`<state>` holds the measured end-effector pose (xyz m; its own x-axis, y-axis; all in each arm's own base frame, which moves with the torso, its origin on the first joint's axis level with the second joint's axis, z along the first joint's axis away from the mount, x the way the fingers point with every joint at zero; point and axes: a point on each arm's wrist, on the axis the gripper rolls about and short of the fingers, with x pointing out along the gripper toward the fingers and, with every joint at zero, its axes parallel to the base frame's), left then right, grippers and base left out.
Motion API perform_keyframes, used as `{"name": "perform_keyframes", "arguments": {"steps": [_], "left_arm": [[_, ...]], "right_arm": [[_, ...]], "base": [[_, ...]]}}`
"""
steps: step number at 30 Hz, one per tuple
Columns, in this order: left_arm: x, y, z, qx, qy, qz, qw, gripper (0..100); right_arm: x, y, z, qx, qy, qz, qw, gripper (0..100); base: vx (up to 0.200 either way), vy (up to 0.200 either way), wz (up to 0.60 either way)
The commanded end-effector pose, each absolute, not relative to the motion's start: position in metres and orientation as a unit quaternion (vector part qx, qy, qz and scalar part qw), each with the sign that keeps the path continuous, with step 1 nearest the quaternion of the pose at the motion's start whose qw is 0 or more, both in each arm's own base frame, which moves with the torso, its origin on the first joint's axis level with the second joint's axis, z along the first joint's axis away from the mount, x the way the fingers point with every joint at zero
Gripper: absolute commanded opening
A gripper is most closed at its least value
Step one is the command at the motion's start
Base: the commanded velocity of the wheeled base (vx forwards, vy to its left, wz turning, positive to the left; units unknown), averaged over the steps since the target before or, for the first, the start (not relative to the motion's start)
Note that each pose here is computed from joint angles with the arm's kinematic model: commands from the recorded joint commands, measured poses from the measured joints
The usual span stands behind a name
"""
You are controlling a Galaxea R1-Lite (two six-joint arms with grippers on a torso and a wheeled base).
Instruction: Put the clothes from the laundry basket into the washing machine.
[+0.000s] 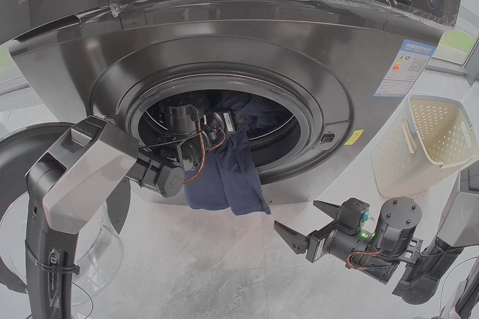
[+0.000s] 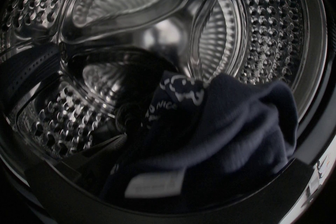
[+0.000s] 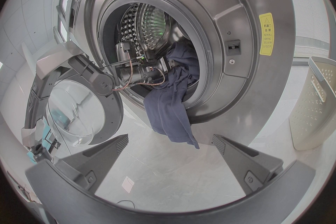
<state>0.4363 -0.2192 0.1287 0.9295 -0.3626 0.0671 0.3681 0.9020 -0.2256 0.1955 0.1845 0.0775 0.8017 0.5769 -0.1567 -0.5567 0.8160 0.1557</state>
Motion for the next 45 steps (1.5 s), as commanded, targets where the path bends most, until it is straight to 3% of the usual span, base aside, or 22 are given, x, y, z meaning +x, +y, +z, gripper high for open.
{"name": "perform_keyframes", "arguments": {"steps": [1, 12, 22, 23, 37, 45], "left_arm": [[0.413, -0.214, 0.131, -0.111, 0.029, -0.199, 0.973, 100], [0.384, -0.213, 0.097, -0.07, 0.106, -0.207, 0.97, 100], [0.39, -0.209, 0.078, -0.042, 0.125, -0.197, 0.972, 100], [0.391, -0.207, 0.078, -0.042, 0.124, -0.195, 0.972, 0], [0.417, -0.224, 0.115, -0.083, 0.06, -0.206, 0.973, 0], [0.449, -0.239, 0.15, -0.143, -0.068, -0.187, 0.97, 0]], "right_arm": [[0.196, 0.185, 0.077, 0.05, 0.1, 0.299, 0.948, 100], [0.195, 0.184, 0.077, 0.05, 0.1, 0.3, 0.947, 100], [0.194, 0.185, 0.078, 0.051, 0.099, 0.301, 0.947, 100], [0.194, 0.185, 0.078, 0.051, 0.099, 0.301, 0.947, 100], [0.195, 0.185, 0.079, 0.053, 0.095, 0.301, 0.947, 100], [0.196, 0.186, 0.08, 0.054, 0.094, 0.301, 0.947, 100]], "base": [[0.0, 0.0, 0.0], [0.0, 0.0, 0.0], [0.0, 0.0, 0.0], [0.0, 0.0, 0.0], [0.0, 0.0, 0.0], [0.0, 0.0, 0.0]]}}
